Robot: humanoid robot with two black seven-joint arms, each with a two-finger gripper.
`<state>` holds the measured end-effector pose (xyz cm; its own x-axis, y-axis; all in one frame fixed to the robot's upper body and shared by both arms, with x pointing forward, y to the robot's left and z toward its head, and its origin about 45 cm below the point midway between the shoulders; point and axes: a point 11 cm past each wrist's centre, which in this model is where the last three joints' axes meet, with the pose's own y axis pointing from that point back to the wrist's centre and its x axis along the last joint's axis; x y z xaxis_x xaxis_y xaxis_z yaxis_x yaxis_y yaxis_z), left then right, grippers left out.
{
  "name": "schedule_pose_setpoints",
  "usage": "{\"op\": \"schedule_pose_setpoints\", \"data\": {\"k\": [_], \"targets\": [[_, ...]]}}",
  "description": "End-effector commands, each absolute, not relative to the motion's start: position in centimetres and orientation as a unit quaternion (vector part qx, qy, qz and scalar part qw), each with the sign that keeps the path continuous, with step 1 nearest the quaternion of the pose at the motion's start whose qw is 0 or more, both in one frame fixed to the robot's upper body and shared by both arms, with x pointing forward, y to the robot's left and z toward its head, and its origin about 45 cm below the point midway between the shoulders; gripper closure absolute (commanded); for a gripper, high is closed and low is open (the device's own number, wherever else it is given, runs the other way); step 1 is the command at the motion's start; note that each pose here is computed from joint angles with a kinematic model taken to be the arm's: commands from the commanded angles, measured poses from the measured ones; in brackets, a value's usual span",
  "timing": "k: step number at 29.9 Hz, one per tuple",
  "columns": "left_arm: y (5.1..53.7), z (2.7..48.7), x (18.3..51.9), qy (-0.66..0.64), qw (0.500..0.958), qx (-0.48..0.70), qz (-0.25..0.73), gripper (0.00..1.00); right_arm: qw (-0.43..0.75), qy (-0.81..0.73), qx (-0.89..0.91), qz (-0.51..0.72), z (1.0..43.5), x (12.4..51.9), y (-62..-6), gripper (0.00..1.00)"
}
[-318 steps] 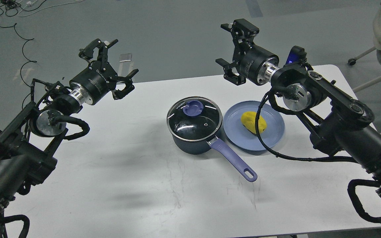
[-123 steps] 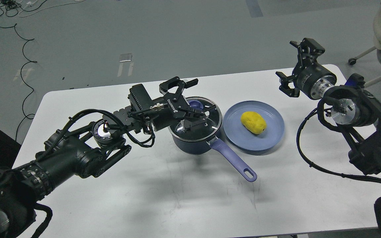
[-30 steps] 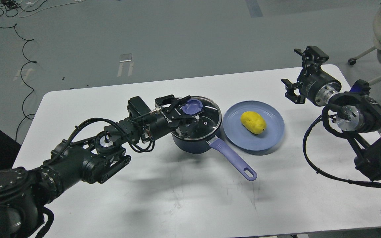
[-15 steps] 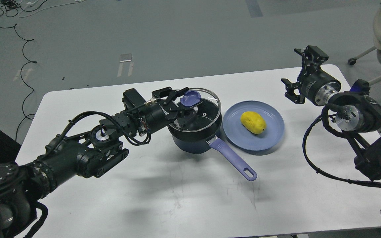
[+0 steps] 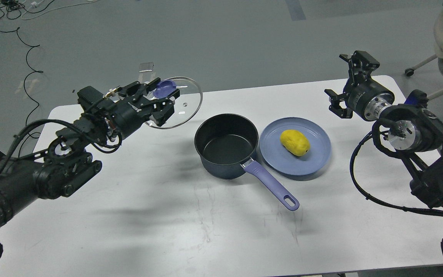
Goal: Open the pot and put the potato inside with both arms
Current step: 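Lift the glass lid off the pot with the left gripper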
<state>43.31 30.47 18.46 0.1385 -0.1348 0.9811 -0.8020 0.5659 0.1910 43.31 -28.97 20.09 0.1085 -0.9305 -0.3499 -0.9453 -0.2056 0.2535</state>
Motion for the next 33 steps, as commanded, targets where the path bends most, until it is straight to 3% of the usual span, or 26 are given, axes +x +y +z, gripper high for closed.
{"op": "schedule_pose_setpoints", "data": {"k": [1,24,30,32,33], "targets": [[34.4,15.2,41.4,-0.573,0.643,0.438,0.256,0.53,0.015,0.630,-0.745,0.220,20.1,43.3,-28.9,0.00],[36.2,10.1,37.0,-0.528,0.668,0.470,0.235,0.51,0.007,0.627,-0.749,0.213,20.2,43.5,-28.7,0.00],[36.5,9.4,36.4,-0.519,0.672,0.473,0.236,0.41,0.008,0.626,-0.750,0.212,20.4,43.6,-28.7,0.00],[36.5,9.2,36.1,-0.515,0.674,0.474,0.237,0.23,0.008,0.626,-0.751,0.210,20.5,43.6,-28.6,0.00],[36.5,9.2,36.1,-0.515,0.674,0.474,0.237,0.23,0.008,0.626,-0.751,0.210,20.5,43.6,-28.6,0.00]]}}
